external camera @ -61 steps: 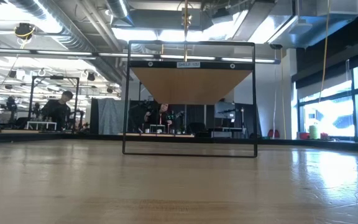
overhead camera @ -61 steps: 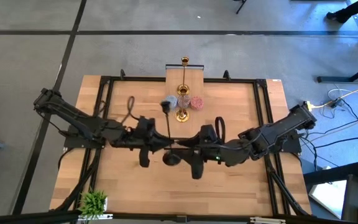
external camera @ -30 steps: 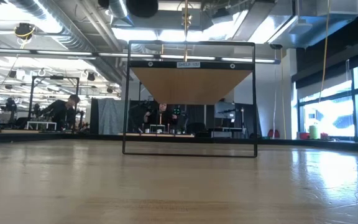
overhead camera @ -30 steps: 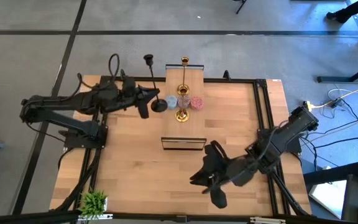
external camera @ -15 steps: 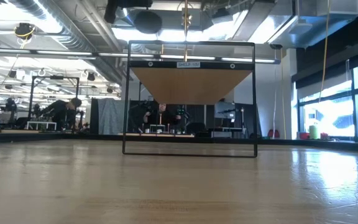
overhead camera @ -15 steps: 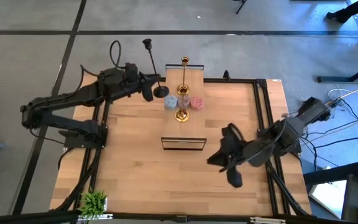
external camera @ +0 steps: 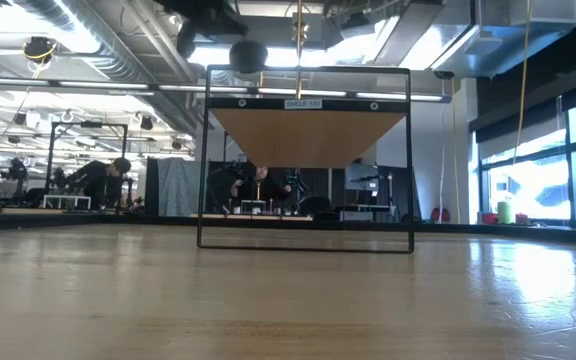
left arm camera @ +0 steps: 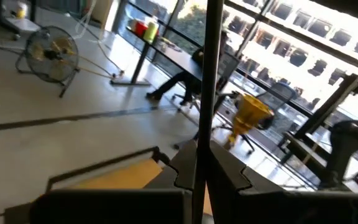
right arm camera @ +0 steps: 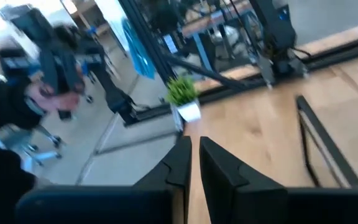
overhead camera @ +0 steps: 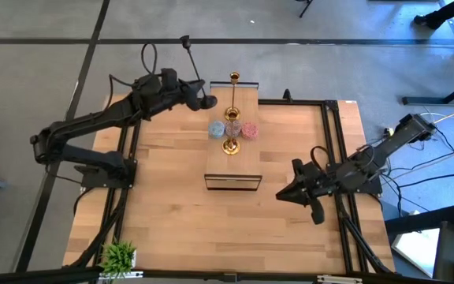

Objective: Pick & Place candle stick holders
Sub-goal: Put the black candle holder on the shelf

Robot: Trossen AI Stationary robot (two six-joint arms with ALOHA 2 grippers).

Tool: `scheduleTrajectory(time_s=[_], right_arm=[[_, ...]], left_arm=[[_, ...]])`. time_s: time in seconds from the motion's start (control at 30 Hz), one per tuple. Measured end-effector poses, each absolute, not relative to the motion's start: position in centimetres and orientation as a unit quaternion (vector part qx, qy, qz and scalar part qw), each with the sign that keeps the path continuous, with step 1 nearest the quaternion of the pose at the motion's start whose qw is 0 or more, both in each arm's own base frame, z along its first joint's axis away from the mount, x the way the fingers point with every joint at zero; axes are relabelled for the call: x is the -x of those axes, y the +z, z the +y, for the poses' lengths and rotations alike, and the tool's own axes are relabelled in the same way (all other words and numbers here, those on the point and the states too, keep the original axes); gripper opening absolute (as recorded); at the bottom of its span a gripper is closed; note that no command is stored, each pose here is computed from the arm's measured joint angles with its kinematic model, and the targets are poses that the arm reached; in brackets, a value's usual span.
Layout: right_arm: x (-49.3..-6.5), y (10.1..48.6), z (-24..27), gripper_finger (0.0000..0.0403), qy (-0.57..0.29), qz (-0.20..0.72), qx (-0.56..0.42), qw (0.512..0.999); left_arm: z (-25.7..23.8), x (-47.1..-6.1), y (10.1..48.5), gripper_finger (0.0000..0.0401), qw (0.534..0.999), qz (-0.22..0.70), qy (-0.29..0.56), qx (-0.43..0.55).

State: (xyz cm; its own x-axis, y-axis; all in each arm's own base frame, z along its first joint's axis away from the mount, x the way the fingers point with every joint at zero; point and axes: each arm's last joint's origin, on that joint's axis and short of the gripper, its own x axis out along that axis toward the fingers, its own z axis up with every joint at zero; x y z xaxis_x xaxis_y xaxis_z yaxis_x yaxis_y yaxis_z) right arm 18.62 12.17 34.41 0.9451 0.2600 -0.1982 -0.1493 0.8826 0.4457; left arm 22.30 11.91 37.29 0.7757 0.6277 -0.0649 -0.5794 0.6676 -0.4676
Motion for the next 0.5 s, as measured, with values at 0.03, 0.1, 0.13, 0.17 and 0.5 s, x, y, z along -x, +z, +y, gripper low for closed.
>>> scheduleTrajectory(time_s=[0.03, 0.1, 0.13, 0.17, 0.5], right_arm=[[-18.5, 34.0, 12.1, 0.0034, 0.104, 0.135, -0.211, 0.963], [-18.5, 33.8, 12.0, 0.0034, 0.101, 0.14, -0.201, 0.964], [-18.5, 33.9, 11.9, 0.0034, 0.104, 0.135, -0.196, 0.966], [-18.3, 34.2, 11.7, 0.0034, 0.108, 0.128, -0.189, 0.968], [-17.2, 34.7, 10.8, 0.0034, 0.091, 0.118, -0.158, 0.976]], left_arm=[[12.2, -22.5, 37.2, 0.0012, 0.911, -0.054, 0.334, 0.234], [12.9, -22.9, 36.9, 0.0012, 0.911, -0.055, 0.339, 0.229], [13.3, -23.1, 36.7, 0.0012, 0.914, -0.053, 0.337, 0.218], [13.7, -23.4, 36.5, 0.0012, 0.919, -0.05, 0.334, 0.205], [17.9, -25.6, 33.6, 0.0012, 0.94, -0.032, 0.287, 0.185]])
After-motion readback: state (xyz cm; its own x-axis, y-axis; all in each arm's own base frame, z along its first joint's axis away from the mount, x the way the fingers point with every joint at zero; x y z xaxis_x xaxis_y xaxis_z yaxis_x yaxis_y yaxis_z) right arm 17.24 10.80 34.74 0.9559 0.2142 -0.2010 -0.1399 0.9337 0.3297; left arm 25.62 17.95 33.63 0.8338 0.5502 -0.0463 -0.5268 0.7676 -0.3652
